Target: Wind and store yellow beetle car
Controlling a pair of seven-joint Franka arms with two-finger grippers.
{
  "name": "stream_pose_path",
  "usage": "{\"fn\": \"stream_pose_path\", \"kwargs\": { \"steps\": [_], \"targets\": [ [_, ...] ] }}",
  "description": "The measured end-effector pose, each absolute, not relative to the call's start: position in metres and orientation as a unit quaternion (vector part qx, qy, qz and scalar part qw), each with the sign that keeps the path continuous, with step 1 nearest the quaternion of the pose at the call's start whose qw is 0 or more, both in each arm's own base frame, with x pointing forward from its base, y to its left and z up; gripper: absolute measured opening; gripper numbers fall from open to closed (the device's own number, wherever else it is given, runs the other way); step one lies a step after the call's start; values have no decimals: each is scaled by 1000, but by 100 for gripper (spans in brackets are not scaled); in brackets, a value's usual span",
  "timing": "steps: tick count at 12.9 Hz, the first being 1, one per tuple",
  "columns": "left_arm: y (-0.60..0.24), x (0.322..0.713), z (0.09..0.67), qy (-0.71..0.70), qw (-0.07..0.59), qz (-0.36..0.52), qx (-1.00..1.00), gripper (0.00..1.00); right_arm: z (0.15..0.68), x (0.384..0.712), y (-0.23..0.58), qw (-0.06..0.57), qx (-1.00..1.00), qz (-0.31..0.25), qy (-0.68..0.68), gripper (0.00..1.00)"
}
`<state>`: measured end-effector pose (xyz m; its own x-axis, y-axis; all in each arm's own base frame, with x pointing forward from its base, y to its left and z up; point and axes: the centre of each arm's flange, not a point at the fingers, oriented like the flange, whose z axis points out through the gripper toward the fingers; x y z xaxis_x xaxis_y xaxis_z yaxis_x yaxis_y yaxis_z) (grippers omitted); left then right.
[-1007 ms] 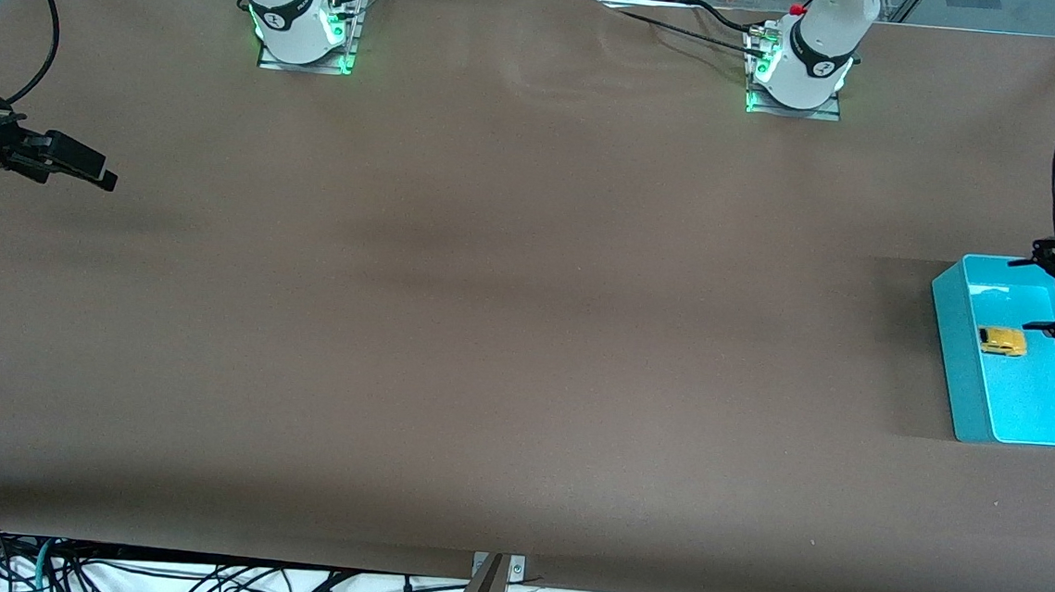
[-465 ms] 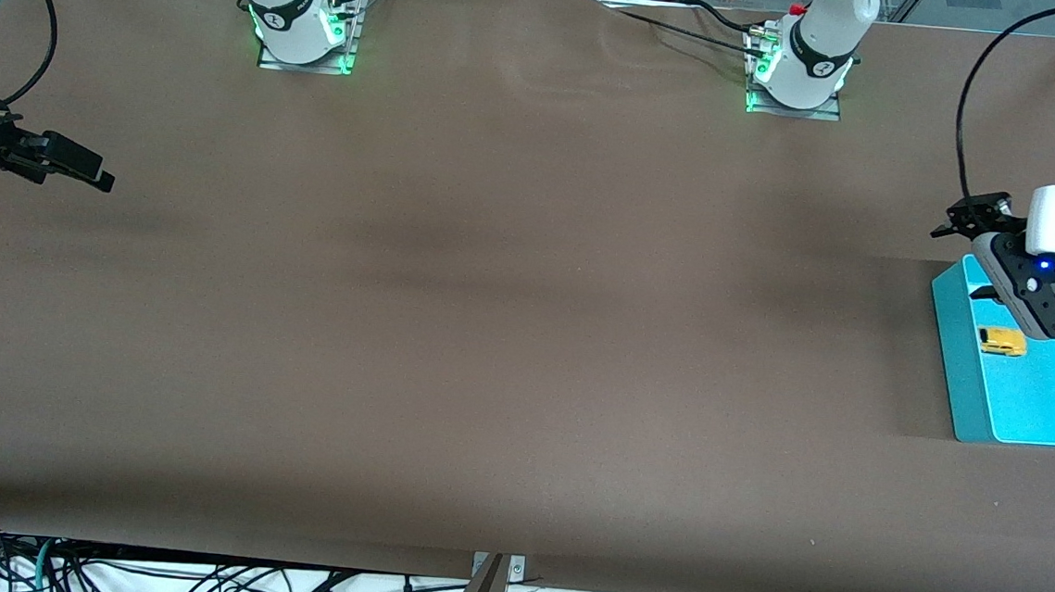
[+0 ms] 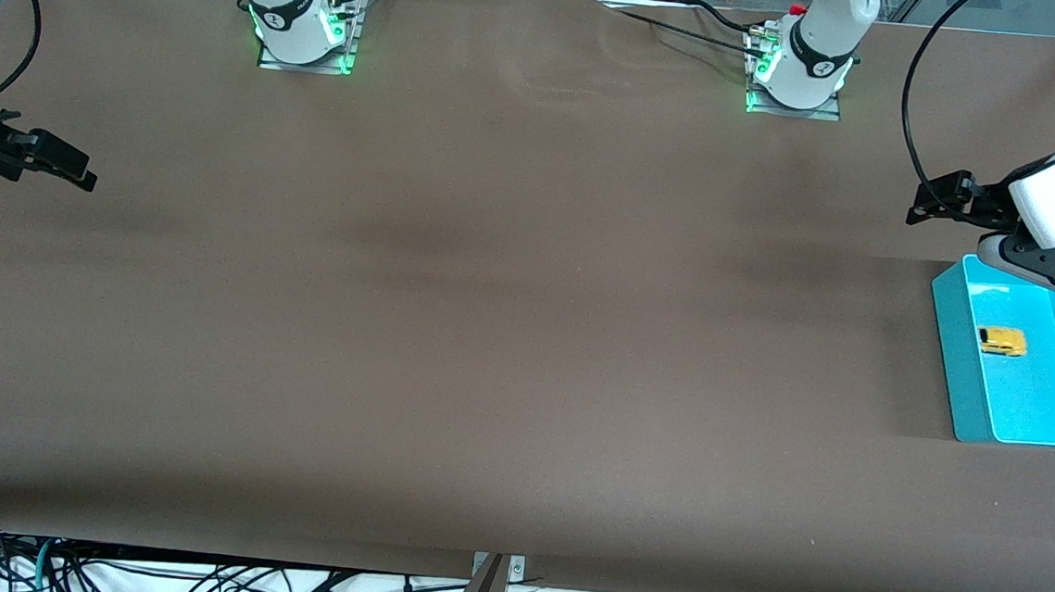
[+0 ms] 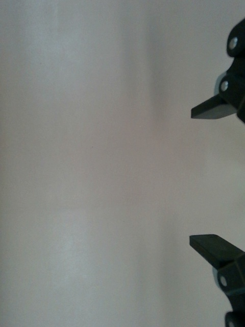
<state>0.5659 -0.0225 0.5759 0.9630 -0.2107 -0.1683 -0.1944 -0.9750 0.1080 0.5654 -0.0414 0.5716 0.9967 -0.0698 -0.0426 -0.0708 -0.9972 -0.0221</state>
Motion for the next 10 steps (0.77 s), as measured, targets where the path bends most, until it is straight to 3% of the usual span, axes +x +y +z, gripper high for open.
{"fn": "stream_pose_path", "kwargs": {
  "steps": [10],
  "targets": [
    [-16, 575, 588, -23, 2, -67, 997, 100, 586, 559, -40, 12, -999, 9, 36, 100]
  ]
}}
